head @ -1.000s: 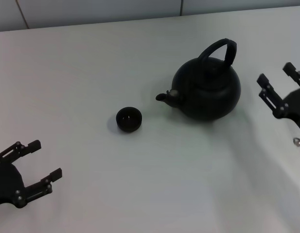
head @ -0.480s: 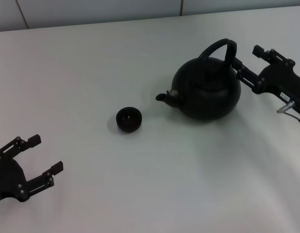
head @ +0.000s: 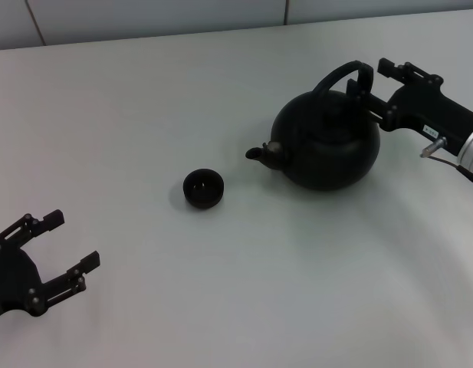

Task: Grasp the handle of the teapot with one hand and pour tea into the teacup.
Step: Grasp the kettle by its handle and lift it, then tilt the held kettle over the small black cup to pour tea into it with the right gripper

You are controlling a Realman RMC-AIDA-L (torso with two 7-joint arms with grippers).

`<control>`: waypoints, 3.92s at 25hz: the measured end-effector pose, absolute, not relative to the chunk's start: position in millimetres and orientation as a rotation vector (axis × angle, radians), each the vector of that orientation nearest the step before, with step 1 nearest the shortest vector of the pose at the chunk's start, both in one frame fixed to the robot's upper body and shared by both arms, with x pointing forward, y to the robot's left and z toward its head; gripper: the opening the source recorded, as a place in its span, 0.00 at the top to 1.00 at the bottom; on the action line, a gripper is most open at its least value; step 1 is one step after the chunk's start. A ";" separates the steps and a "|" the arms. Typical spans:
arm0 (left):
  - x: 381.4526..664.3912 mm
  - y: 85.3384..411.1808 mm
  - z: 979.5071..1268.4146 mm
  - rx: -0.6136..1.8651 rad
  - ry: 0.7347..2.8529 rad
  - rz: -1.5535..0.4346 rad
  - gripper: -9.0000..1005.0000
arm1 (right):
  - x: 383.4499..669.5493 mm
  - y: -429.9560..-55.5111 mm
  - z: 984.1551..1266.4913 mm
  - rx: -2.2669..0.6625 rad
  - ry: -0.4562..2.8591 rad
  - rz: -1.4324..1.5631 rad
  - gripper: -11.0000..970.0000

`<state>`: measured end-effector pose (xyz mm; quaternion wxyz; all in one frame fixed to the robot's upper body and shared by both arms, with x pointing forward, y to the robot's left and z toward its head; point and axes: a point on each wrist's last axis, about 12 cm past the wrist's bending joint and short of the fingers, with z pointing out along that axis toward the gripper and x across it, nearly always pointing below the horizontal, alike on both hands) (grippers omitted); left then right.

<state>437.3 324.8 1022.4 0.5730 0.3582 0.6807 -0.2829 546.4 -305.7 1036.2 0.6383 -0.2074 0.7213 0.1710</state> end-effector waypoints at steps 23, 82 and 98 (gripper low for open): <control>436.8 325.1 1023.1 0.827 1.591 -0.665 0.19 | 551.1 -303.4 1038.4 -0.516 1.650 0.382 0.72; 444.6 315.1 1022.5 0.826 1.579 -0.688 0.20 | 625.4 -238.0 1115.3 -1.161 1.305 0.142 0.90; 446.0 314.2 1023.1 0.829 1.575 -0.690 0.20 | 625.5 -222.3 1117.3 -1.300 1.202 0.087 0.89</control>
